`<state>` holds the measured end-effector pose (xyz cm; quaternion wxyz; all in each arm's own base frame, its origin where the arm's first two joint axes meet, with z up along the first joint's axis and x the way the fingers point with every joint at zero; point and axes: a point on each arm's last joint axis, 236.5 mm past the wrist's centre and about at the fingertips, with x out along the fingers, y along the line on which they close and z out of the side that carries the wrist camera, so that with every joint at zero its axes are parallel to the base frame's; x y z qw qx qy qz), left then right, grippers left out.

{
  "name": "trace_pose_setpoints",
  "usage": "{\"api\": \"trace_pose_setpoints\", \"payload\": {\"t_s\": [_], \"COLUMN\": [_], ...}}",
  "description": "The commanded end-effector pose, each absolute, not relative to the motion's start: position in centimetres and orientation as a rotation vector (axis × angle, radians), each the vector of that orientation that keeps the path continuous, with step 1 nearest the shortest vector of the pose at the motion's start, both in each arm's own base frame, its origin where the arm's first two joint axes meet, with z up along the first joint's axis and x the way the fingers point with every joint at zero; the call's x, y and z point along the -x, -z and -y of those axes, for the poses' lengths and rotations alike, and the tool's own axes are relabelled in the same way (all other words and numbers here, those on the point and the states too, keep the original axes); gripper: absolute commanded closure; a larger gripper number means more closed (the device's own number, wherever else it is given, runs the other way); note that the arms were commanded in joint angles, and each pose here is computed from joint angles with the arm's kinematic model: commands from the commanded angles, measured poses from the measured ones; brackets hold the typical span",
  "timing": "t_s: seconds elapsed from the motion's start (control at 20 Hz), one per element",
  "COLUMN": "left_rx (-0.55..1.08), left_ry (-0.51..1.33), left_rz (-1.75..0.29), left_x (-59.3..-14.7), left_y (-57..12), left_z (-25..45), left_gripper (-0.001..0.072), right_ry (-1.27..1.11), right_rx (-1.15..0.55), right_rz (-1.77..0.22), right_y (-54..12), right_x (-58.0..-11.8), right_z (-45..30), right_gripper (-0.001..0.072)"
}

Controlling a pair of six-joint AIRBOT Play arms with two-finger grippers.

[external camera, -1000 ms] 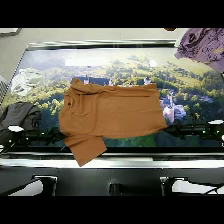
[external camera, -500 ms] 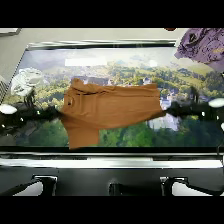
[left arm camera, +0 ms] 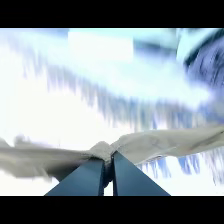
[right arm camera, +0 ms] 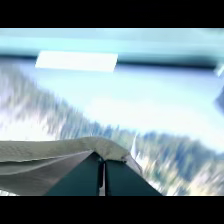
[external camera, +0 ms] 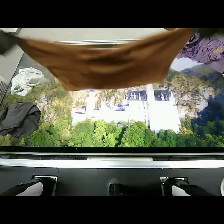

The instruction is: Fold the clothes and pants, and hang the long-sleeved shirts on hangers.

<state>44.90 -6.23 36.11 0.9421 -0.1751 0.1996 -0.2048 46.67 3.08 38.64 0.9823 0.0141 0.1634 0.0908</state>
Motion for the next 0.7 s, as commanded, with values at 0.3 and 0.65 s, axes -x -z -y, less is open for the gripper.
{"api": "trace_pose_setpoints", "payload": {"t_s": [0.3, 0.65], "left_rx": [0.154, 0.16], "left_ry": [0.106, 0.037], "left_rz": [-0.031, -0.161], "left_x": [-25.8, -28.2], "left_y": [-52.1, -47.4], "left_z": [2.1, 0.3], "left_gripper": [0.0692, 0.069], "right_ry": [0.014, 0.003], "right_rx": [0.013, -0.056], "right_rz": [0.104, -0.13], "right_y": [-55.7, -49.9], "right_x": [-23.8, -29.2], "right_z": [0.3, 0.2], "right_gripper": [0.0688, 0.0687]}}
